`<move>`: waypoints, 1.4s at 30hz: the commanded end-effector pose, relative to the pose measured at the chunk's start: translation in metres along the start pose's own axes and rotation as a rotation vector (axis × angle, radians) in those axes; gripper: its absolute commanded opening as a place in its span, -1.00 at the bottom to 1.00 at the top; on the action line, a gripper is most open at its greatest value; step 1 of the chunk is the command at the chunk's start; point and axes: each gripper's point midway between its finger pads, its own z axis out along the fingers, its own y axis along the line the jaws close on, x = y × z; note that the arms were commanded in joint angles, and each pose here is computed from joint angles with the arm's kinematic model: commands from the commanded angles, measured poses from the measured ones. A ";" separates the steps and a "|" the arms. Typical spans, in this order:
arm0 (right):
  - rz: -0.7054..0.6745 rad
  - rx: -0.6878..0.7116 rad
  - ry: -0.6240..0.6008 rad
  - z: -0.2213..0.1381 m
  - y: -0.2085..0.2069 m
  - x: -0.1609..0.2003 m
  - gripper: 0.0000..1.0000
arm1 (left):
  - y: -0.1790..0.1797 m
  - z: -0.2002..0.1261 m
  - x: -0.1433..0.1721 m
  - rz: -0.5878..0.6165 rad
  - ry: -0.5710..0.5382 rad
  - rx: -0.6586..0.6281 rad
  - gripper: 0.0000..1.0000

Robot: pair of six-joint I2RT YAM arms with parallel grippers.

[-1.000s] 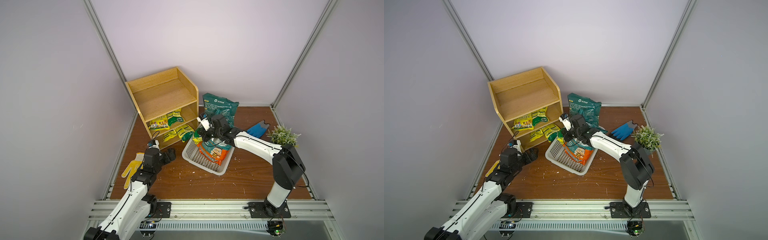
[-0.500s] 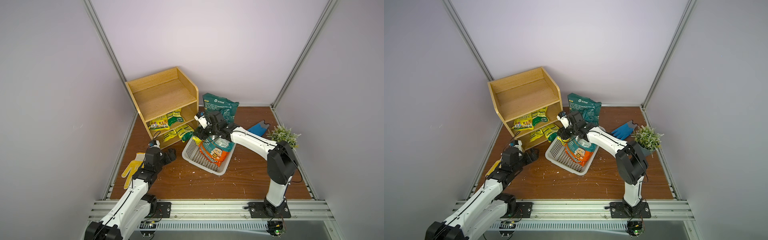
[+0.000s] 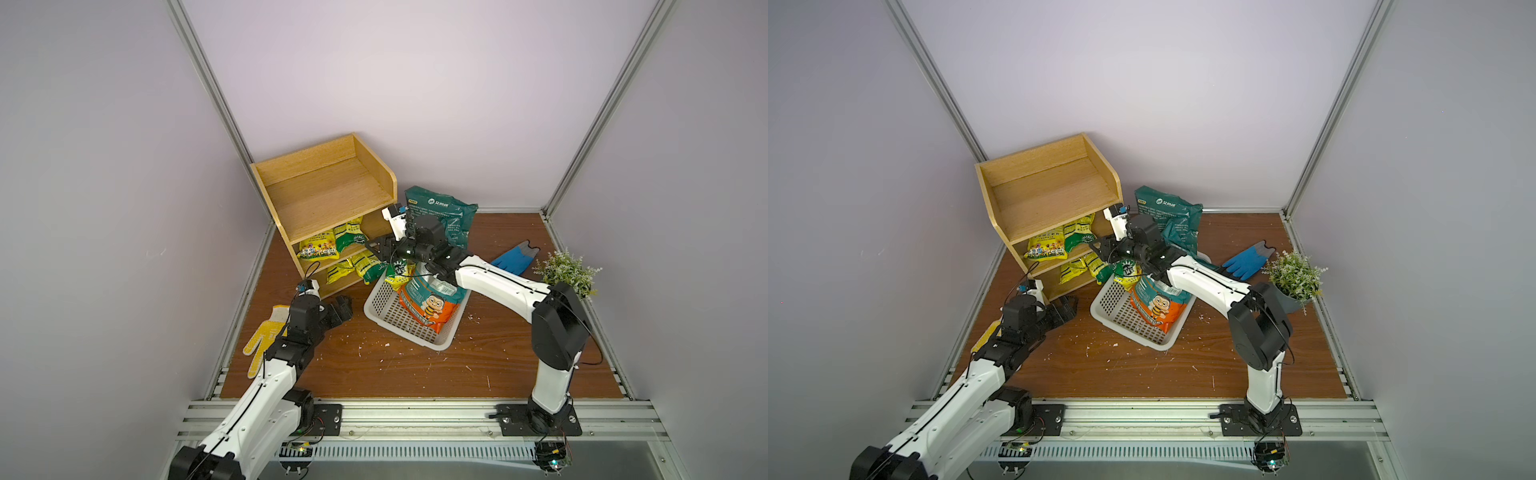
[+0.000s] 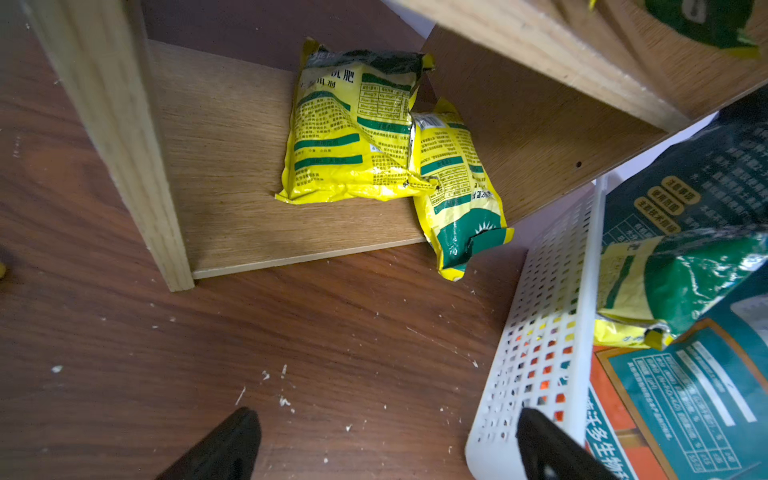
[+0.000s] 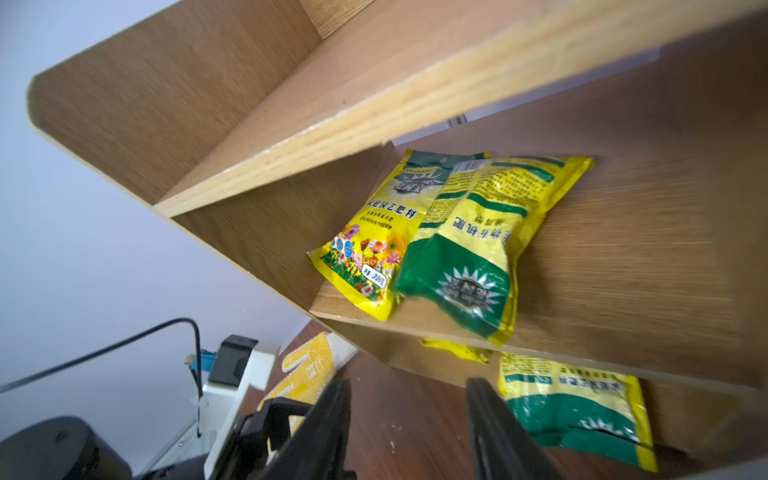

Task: Take down the fertilizer bag from the shelf
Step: Pick up the fertilizer bag from the shelf.

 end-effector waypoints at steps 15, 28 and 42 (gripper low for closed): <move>0.261 -0.044 -0.157 0.042 -0.008 -0.014 0.17 | 0.010 -0.002 0.007 -0.015 -0.013 -0.008 0.99; 0.299 -0.039 -0.271 0.056 -0.025 -0.030 -0.88 | 0.013 -0.007 0.007 -0.012 -0.024 -0.024 0.99; 0.121 -0.194 -0.391 -0.036 0.011 -0.098 -1.00 | 0.009 -0.006 0.002 -0.014 -0.024 -0.016 0.99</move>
